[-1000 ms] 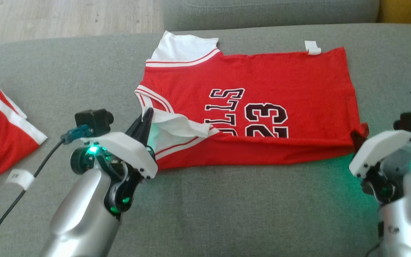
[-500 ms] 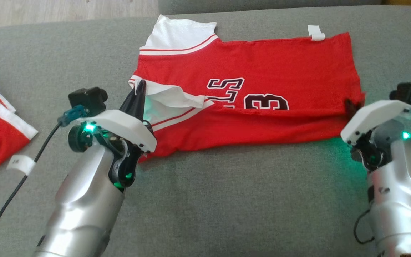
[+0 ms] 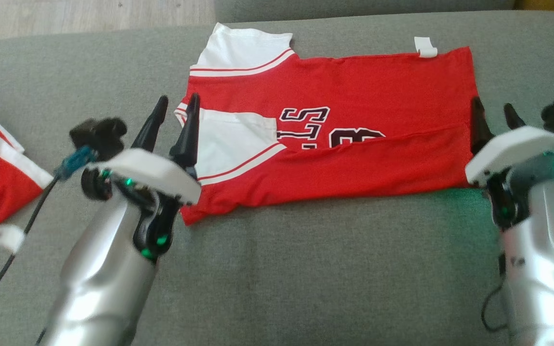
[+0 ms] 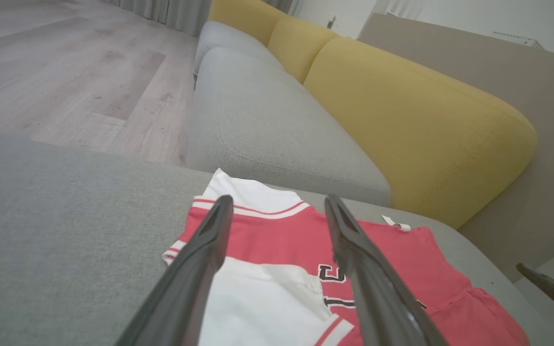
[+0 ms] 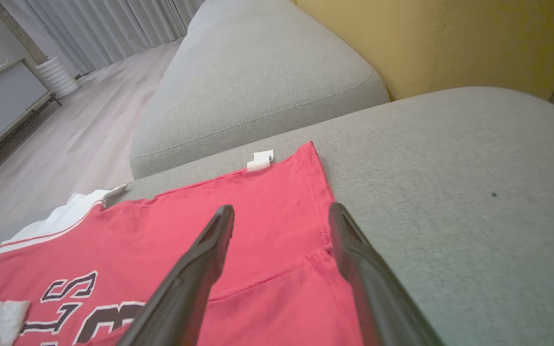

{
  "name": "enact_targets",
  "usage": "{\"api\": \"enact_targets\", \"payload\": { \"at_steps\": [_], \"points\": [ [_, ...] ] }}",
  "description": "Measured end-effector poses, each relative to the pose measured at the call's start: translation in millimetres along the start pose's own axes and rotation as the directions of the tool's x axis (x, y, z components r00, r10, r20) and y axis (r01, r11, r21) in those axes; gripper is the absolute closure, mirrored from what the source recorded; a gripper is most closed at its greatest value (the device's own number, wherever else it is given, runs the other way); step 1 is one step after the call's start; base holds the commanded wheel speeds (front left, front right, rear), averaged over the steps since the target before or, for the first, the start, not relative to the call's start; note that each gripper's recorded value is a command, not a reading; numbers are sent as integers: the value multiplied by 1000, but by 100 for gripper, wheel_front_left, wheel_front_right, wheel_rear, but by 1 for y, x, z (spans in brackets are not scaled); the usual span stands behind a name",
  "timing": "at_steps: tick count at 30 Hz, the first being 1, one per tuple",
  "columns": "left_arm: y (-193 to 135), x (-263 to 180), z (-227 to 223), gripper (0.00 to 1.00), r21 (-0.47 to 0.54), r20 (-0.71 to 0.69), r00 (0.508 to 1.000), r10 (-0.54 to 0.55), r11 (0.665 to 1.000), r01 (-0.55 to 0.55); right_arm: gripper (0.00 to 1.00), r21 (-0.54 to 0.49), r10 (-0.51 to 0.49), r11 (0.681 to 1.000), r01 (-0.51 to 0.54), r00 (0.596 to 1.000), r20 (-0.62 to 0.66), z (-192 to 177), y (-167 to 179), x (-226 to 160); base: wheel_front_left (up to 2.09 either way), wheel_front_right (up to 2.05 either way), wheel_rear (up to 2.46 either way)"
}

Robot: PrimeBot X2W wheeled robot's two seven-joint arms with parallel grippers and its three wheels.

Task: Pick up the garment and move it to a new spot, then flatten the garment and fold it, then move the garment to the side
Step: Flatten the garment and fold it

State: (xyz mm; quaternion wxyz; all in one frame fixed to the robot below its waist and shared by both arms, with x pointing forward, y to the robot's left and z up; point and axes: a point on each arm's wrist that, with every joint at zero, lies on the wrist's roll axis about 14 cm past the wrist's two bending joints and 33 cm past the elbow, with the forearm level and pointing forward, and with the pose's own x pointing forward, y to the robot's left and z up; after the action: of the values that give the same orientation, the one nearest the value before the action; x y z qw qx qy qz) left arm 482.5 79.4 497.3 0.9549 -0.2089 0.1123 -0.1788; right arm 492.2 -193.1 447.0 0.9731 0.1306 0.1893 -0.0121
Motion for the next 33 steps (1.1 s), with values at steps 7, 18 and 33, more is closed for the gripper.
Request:
{"api": "enact_targets", "payload": {
  "at_steps": [7,18,33],
  "points": [
    [16,-48,-47,0,-36,-111,992,62,997,-67,0,-74,-37,996,40,998,43,-20,-21,-34,0,0,0],
    [38,-75,-117,0,-160,-310,934,180,958,-237,0,-91,-71,993,73,997,26,-39,-38,-54,0,0,0],
    [32,-55,-124,100,-204,-339,932,131,957,-208,23,-79,-110,992,96,974,-199,-90,-49,-32,0,0,0]
  ]
}}
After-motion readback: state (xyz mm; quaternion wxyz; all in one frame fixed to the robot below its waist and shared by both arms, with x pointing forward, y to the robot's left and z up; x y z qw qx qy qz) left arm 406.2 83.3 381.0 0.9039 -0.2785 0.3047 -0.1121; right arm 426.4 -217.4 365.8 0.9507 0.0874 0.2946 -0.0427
